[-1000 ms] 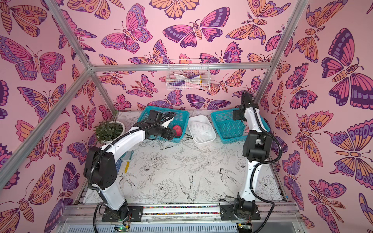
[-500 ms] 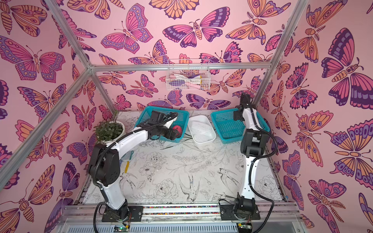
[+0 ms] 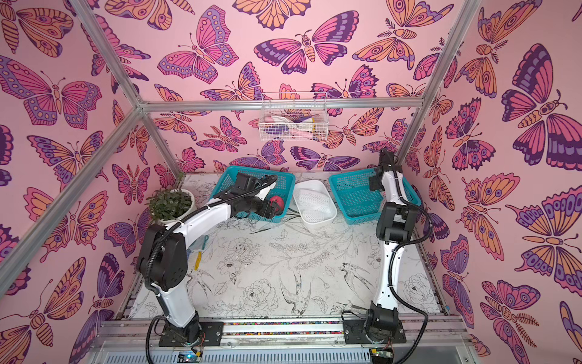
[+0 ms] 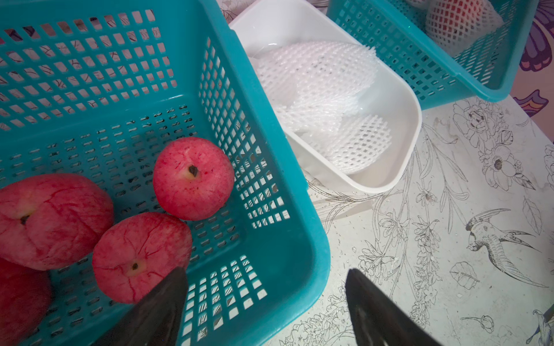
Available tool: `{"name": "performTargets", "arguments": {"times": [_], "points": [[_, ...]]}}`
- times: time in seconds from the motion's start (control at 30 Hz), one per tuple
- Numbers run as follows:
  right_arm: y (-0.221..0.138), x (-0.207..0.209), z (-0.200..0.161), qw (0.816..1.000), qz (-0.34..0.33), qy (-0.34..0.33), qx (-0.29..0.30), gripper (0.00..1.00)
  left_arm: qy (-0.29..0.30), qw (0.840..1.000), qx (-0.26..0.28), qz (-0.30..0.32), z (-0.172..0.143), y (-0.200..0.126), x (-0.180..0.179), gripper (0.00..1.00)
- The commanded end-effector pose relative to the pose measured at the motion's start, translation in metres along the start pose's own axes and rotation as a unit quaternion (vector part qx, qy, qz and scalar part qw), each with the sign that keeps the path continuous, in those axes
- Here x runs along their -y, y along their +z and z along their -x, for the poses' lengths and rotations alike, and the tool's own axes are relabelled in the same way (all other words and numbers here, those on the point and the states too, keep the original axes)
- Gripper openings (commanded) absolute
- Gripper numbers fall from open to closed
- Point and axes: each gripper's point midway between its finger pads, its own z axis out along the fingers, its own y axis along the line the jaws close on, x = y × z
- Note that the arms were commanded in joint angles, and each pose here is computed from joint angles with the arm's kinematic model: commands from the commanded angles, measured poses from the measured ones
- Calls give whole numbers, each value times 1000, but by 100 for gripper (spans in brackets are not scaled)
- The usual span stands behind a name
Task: Remove foam nets from apples
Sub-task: Pick up the apple from the basket.
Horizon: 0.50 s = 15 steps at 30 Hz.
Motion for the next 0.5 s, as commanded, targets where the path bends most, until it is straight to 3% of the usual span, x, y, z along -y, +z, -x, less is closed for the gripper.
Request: {"name": "performTargets", "arguments": {"times": [0.0, 0.3, 0.47], "points": [[15, -2, -14, 1000, 15, -11, -24, 88, -6, 1000, -8, -4, 2, 1, 5, 85], [15, -12, -11, 998, 64, 4, -19, 64, -1, 1000, -15, -2, 5, 5, 7, 85], [2, -30, -8, 994, 108, 0, -12, 62, 0, 1000, -14, -3, 6, 3, 8, 85]]}}
